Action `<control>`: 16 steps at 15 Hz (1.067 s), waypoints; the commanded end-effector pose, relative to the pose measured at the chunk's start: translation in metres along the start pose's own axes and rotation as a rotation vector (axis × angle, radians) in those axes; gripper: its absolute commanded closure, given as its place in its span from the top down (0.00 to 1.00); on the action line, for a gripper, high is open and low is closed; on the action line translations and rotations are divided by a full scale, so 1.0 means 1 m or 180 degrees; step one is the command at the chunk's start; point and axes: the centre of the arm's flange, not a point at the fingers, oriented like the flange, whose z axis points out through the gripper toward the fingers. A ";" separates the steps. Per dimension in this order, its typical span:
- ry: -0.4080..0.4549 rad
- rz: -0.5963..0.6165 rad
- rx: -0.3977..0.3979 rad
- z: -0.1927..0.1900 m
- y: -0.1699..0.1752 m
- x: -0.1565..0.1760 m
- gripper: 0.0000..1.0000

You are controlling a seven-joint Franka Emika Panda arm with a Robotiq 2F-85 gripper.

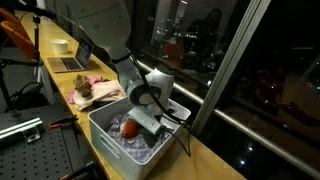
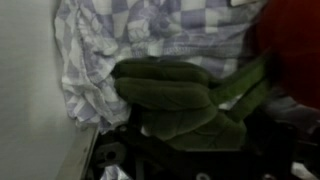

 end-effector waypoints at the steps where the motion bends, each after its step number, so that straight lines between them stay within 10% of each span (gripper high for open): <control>1: -0.0088 -0.0003 0.0072 0.024 0.005 0.021 1.00; 3: -0.0125 -0.0001 0.0091 0.027 0.011 0.022 1.00; 4: -0.0141 0.0009 0.0101 0.027 0.014 0.022 0.75; 16: -0.0054 0.0029 0.0087 -0.050 0.000 -0.009 0.00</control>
